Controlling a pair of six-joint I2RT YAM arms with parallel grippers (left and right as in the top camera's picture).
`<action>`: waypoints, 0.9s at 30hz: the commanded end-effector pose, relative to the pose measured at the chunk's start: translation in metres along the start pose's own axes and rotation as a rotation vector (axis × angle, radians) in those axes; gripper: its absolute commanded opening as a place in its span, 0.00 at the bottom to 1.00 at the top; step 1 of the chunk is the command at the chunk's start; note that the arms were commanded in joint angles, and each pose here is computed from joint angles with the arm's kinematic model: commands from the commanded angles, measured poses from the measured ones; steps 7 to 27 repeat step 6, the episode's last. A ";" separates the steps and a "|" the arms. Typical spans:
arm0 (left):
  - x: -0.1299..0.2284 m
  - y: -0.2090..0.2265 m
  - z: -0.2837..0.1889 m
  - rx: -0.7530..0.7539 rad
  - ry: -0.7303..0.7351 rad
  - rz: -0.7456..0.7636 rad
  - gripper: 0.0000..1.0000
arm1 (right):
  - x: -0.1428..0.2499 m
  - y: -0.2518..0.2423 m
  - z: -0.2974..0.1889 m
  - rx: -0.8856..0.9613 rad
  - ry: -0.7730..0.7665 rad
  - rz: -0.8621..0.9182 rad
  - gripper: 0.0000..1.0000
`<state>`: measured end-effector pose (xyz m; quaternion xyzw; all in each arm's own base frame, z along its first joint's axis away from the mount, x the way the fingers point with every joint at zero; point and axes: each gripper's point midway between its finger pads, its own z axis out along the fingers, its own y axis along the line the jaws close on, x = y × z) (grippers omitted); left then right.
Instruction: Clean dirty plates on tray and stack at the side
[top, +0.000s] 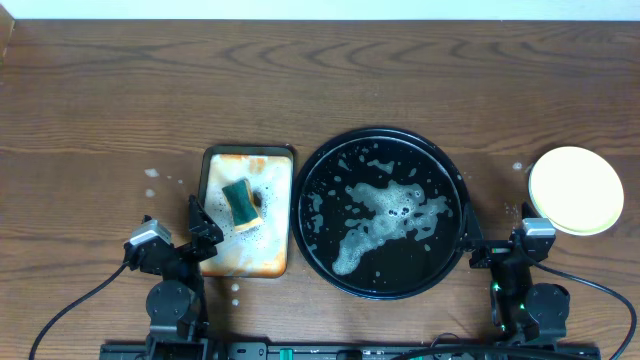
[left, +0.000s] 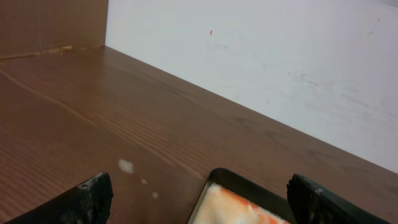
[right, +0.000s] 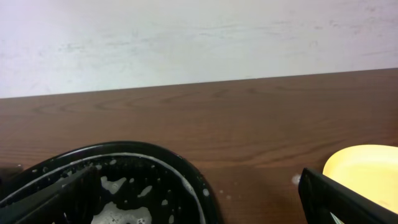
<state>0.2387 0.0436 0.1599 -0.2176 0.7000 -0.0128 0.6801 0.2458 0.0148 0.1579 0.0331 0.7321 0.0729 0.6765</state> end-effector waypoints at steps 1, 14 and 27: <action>0.015 0.006 0.001 -0.019 0.045 0.033 0.90 | 0.001 0.000 0.000 0.002 -0.001 0.003 0.99; 0.015 0.006 0.001 -0.019 0.045 0.033 0.91 | 0.001 0.000 0.000 0.002 -0.002 0.003 0.99; 0.015 0.006 0.001 -0.019 0.045 0.033 0.91 | 0.001 0.000 0.000 0.002 -0.002 0.003 0.99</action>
